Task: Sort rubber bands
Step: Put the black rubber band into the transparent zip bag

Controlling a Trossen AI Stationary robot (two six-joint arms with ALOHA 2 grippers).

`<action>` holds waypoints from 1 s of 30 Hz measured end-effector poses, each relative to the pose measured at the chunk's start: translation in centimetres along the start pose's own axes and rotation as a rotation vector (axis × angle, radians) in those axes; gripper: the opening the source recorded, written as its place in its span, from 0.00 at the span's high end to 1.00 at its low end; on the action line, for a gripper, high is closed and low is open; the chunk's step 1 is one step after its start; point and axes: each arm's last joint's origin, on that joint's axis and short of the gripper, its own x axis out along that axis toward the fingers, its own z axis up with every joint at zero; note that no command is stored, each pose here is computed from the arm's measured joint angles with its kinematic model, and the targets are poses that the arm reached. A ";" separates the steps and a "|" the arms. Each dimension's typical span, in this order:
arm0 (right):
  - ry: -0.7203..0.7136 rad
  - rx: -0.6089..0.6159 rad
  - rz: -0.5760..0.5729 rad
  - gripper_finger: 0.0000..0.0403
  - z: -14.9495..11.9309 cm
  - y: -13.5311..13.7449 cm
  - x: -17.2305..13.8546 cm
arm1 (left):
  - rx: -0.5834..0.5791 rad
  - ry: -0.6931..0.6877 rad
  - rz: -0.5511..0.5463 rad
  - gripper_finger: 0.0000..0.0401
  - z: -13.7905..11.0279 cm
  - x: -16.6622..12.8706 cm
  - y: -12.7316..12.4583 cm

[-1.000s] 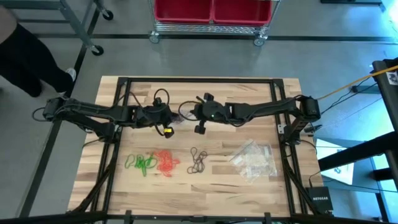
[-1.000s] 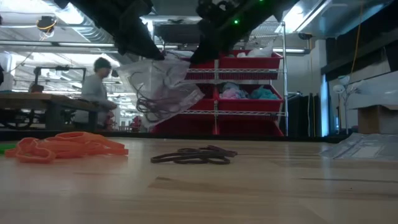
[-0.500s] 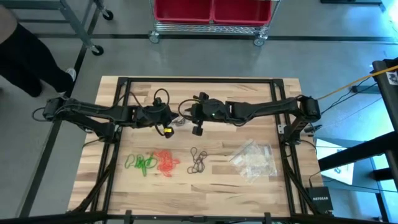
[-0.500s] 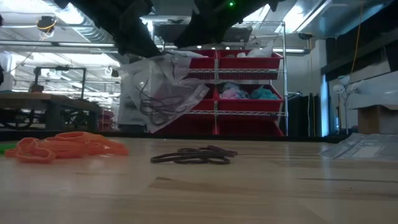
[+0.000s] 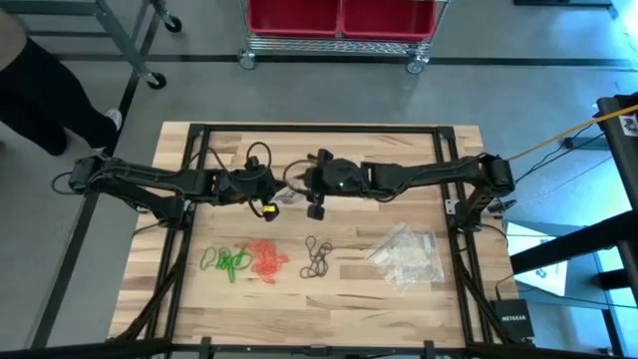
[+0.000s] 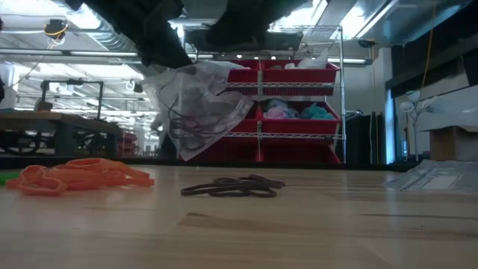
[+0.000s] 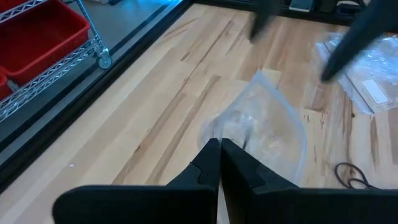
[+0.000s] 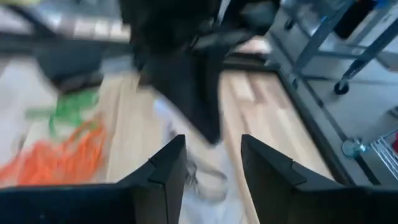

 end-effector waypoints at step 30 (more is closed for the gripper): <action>0.181 -0.172 0.522 0.64 -13.6 8.0 4.8 | -0.005 0.005 0.001 1.00 -0.1 0.0 0.0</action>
